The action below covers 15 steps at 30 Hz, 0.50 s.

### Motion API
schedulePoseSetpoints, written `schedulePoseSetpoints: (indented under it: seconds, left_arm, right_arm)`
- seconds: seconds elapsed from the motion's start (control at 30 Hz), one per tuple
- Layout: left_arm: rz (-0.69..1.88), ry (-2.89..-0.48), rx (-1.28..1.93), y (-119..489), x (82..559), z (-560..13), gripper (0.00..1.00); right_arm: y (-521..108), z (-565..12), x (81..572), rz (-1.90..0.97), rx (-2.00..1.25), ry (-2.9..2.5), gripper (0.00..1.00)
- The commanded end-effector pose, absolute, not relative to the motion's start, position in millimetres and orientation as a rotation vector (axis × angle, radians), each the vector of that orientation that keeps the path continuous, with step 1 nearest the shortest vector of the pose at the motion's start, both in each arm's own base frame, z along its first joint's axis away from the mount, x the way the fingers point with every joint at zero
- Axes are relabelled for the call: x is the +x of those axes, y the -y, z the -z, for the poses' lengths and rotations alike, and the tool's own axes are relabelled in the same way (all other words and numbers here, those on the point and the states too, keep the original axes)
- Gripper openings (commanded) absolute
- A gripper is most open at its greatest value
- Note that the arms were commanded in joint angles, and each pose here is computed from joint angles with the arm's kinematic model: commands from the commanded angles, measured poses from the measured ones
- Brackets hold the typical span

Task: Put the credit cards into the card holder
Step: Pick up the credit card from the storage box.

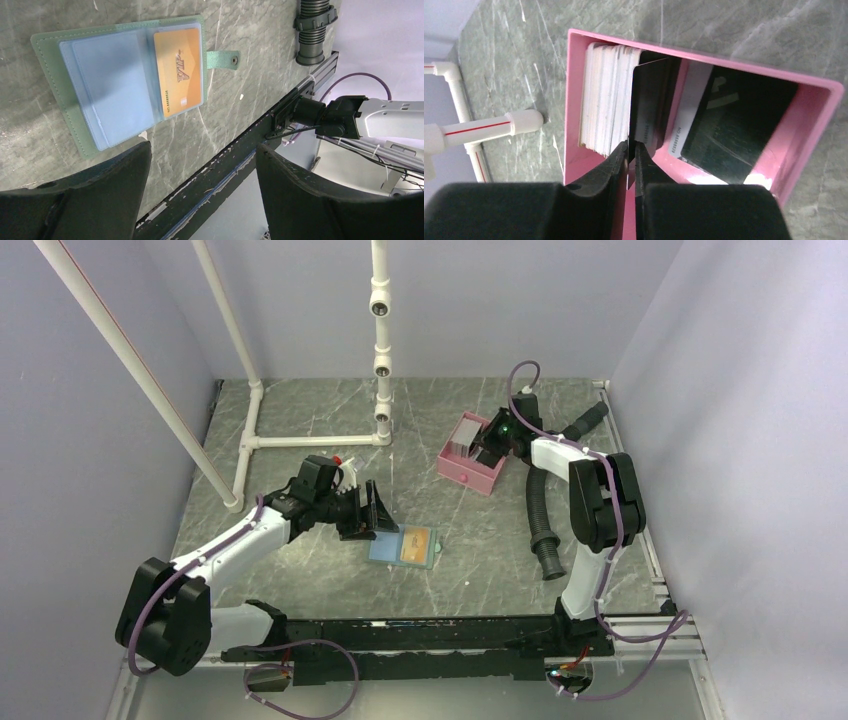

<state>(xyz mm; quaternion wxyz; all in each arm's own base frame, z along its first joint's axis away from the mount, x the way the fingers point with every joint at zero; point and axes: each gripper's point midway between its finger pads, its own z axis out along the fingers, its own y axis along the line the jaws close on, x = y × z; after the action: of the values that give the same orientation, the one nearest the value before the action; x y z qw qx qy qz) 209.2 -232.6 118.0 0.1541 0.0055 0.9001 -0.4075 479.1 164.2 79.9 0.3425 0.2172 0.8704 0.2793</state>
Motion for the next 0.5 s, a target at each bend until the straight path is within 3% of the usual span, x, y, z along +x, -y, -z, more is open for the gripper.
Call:
schedulePoseSetpoints:
  seconds: [0.0, 0.23, 0.47]
  left_arm:
    - [1.186, -2.536, 0.037, 234, 212, -125, 0.81]
    - [1.155, -2.541, 0.021, 232, 215, -121, 0.81]
    - [1.039, -2.577, -0.065, 216, 222, -104, 0.83]
  right_arm:
    - [-167, -120, 486, -0.730, 0.517, -2.189, 0.08]
    - [-165, -134, 480, -0.668, 0.475, -2.196, 0.00]
    - [-156, -156, 453, -0.509, 0.409, -2.234, 0.00]
